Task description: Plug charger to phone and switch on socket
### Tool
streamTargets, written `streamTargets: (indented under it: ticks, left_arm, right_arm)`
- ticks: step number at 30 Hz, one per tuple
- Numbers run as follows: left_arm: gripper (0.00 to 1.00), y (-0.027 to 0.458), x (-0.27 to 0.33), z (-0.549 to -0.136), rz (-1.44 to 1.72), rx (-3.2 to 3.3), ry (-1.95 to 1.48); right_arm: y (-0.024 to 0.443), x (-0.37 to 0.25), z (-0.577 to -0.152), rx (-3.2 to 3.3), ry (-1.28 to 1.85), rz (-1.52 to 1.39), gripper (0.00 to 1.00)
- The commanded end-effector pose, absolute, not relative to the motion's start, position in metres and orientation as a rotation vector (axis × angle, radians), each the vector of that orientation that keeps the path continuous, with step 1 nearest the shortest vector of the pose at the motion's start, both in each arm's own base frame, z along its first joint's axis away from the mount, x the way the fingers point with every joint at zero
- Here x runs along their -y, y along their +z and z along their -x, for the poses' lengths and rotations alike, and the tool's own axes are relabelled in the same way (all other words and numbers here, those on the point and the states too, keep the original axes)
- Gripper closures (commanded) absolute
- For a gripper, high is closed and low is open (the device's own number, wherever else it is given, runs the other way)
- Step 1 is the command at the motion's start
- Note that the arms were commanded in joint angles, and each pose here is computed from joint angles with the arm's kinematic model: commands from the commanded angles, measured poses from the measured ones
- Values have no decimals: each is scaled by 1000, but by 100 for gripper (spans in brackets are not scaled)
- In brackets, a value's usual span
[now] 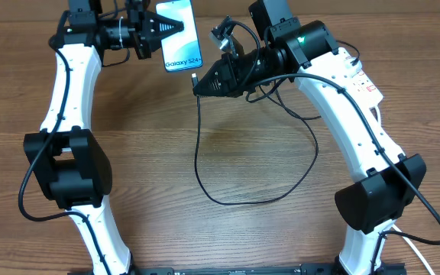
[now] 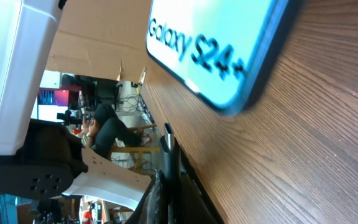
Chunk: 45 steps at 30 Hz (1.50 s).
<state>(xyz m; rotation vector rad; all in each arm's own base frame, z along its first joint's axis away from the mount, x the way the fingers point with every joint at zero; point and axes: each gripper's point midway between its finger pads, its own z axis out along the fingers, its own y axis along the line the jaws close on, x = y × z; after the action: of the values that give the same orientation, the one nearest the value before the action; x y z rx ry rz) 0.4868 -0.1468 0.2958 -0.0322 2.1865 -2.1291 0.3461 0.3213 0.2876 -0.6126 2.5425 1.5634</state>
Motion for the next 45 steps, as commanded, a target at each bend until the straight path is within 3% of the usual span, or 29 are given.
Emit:
streamTargets:
  ticks: [1, 45]
  left_arm:
    - [96, 329, 155, -472, -104, -2138, -2148]
    - [96, 330, 159, -471, -94, -2152, -2165]
  right_arm:
    - [279, -329, -348, -2554, 1651, 603, 96]
    - [295, -343, -368, -2426, 1762, 587, 96]
